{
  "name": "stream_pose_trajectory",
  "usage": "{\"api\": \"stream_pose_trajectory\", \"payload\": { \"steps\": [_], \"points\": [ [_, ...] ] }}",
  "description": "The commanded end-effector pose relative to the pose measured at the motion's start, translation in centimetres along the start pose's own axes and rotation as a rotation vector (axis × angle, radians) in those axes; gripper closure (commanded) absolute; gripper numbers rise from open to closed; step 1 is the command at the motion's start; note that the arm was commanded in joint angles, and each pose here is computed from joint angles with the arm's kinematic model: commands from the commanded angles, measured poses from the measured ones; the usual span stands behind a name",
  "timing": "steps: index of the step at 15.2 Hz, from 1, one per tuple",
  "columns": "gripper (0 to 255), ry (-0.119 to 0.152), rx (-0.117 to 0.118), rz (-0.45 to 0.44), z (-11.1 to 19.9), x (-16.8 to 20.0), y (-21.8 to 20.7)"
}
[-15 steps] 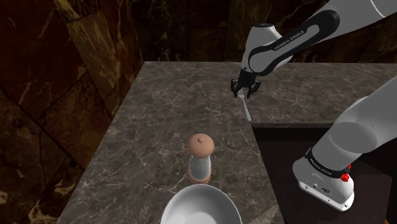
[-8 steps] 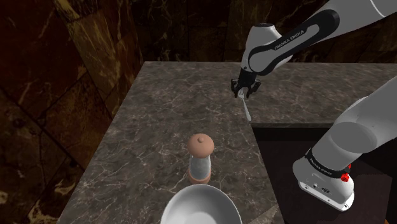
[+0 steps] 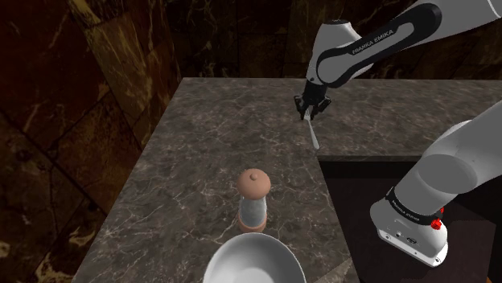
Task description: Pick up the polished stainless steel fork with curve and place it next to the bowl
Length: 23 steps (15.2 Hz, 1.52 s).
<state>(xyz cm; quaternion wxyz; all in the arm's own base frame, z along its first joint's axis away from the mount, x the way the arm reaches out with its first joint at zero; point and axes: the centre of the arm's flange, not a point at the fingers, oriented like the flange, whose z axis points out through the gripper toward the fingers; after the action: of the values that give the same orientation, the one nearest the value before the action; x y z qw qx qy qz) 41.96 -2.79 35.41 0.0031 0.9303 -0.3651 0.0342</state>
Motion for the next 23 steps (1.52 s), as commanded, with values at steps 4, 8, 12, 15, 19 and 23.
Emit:
{"api": "stream_pose_trajectory", "payload": {
  "steps": [4, 8, 12, 15, 19, 23],
  "points": [
    [255, 0.0, 0.0, 0.0, -2.6, 0.2, -0.2],
    [255, 0.0, 0.0, 0.0, -4.7, 0.3, -0.2],
    [255, 0.0, 0.0, 0.0, -6.9, 0.5, -0.3],
    [255, 0.0, 0.0, 0.0, -8.4, 0.6, -0.3],
    [255, 0.0, 0.0, 0.0, -10.5, 0.7, -0.3],
    [255, 0.0, 0.0, 0.0, -12.6, 0.9, -0.4]
  ]
}}
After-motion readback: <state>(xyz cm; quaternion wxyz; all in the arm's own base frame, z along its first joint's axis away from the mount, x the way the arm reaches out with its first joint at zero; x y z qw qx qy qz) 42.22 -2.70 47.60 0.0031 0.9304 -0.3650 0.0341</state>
